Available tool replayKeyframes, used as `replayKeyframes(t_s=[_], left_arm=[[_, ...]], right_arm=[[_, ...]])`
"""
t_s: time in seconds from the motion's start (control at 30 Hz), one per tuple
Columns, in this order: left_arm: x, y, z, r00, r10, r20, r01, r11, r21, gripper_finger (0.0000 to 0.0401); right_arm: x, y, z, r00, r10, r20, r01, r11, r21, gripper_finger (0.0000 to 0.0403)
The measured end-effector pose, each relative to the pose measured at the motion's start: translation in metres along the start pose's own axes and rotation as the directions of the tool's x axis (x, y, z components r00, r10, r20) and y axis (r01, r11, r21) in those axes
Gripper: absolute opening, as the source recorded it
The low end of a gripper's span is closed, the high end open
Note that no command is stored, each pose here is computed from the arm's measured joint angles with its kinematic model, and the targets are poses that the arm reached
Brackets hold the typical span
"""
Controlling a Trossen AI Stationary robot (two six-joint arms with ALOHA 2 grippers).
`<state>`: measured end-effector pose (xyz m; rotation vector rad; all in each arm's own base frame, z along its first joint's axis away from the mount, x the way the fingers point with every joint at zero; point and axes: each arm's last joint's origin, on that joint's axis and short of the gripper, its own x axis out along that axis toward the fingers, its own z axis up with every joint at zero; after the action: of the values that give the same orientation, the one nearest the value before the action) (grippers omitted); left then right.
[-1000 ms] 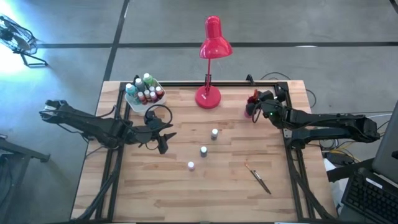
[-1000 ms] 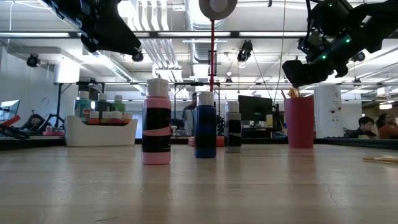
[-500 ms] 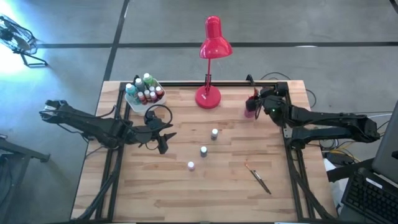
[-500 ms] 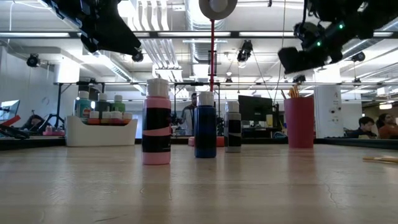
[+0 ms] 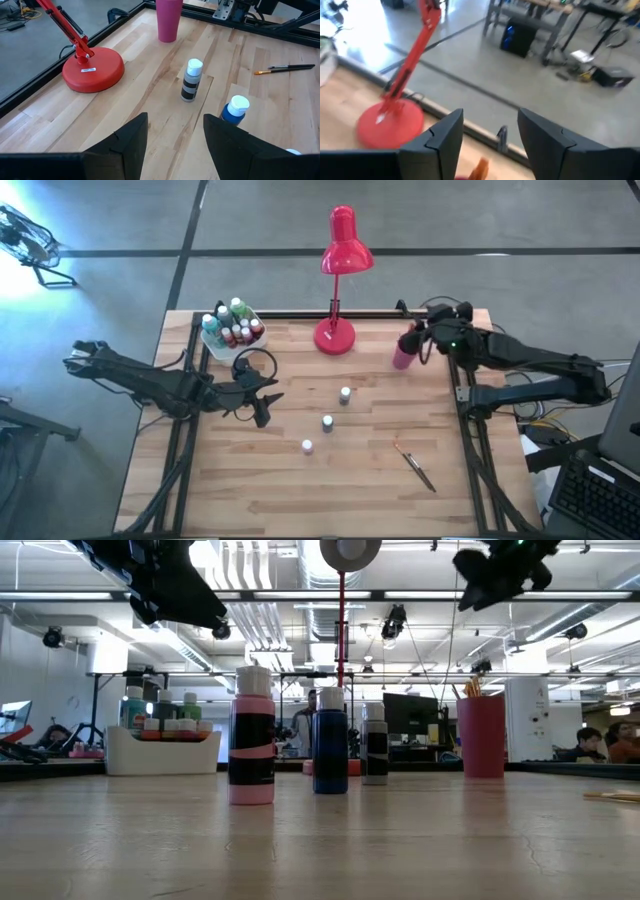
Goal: Pick & Place Paint Supplies
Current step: Put the light pink paint bottle into the white bin
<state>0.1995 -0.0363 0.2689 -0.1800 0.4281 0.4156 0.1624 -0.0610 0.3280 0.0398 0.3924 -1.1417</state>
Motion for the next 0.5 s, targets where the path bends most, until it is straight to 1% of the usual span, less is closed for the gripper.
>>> replayKeyframes(t_s=[0.1,0.17,0.23,0.33,0.4,0.5], left_arm=[[0.0,0.0,0.0,1.0,0.0,0.0,0.0,1.0,0.0,0.0197],[0.0,0.0,0.0,1.0,0.0,0.0,0.0,1.0,0.0,0.0197],[0.0,0.0,0.0,1.0,0.0,0.0,0.0,1.0,0.0,0.0197],[0.0,0.0,0.0,1.0,0.0,0.0,0.0,1.0,0.0,0.0197],[0.0,0.0,0.0,1.0,0.0,0.0,0.0,1.0,0.0,0.0197],[0.0,0.0,0.0,1.0,0.0,0.0,0.0,1.0,0.0,0.0197]], right_arm=[[-0.014,-0.004,0.008,0.996,0.067,-0.057,-0.066,0.998,0.015,0.0172],[-0.022,-0.005,0.012,0.987,0.133,-0.093,-0.133,0.991,0.008,0.016],[-0.028,-0.005,0.015,0.968,0.214,-0.13,-0.217,0.976,-0.007,0.0147],[-0.036,-0.004,0.019,0.93,0.325,-0.172,-0.334,0.942,-0.025,0.0122],[-0.04,-0.005,0.019,0.91,0.365,-0.197,-0.378,0.925,-0.032,0.0102],[-0.045,-0.009,0.018,0.898,0.374,-0.231,-0.394,0.918,-0.046,0.007]])
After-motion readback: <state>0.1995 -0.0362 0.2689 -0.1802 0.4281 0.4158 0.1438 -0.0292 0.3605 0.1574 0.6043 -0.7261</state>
